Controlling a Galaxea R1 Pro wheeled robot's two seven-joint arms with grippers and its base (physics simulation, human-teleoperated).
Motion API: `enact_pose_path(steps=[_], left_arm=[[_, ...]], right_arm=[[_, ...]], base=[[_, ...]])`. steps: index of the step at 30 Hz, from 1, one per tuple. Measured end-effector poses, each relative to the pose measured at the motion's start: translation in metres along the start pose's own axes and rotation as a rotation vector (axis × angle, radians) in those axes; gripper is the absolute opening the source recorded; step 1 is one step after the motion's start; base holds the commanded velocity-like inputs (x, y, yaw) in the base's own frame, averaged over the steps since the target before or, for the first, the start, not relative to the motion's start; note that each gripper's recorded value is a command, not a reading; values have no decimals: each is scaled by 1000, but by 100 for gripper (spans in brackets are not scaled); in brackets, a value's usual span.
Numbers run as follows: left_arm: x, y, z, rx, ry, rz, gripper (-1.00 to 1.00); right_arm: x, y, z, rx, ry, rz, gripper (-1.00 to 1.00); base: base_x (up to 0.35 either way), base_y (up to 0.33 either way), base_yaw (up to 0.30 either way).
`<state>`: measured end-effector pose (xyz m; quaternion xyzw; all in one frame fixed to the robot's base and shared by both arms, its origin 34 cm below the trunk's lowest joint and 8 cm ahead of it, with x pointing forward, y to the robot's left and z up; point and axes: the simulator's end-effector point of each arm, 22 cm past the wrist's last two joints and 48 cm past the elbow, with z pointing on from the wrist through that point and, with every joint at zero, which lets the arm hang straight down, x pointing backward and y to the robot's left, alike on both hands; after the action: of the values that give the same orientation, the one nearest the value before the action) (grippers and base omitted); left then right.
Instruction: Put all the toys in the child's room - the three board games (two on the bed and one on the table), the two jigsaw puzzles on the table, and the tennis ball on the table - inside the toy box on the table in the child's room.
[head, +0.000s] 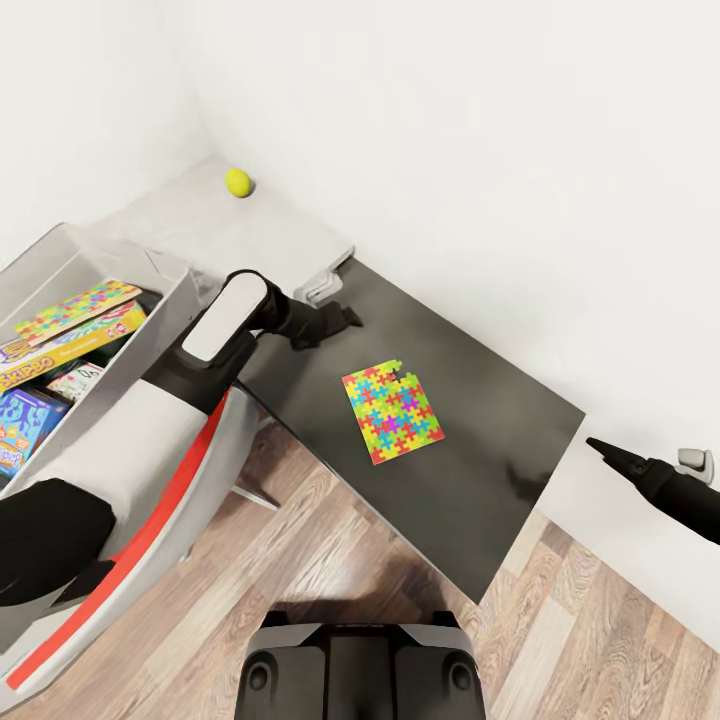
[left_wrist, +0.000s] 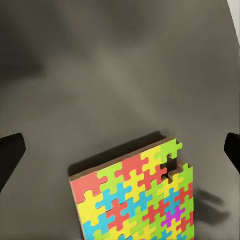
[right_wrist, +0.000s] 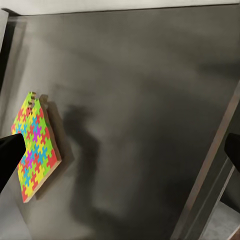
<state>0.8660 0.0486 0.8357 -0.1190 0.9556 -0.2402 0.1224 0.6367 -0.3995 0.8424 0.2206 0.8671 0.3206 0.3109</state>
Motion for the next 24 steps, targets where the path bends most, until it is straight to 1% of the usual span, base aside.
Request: enact_pose_path(steps=[4,7,8,11,12,15,24], left_arm=[[5,1,7,-2,12,-3,100],[13,2,19,-4,30,-4,100],[13,2,19,-4,30,-4,100],[20,3,32,-3,45,1,100],[20,3,32,-3,45,1,100],[25,5,41,-3,52,10,100],[29,10,48,-8,56,23,100]], right_arm=[[0,0,0,0,1,1,100],[1,0,0,1,1,1,100],[1,0,0,1,1,1,100],[2,-1,-1,2,3,1,100],[2,-1,-1,2,3,1,100],[3,-1,-2,2,6,1,100],[2,-1,-4,0,10,-5,100]], base=[[2,1,0],[1,1,0],[0,0,0],[0,0,0],[0,0,0],[0,0,0],[0,0,0]])
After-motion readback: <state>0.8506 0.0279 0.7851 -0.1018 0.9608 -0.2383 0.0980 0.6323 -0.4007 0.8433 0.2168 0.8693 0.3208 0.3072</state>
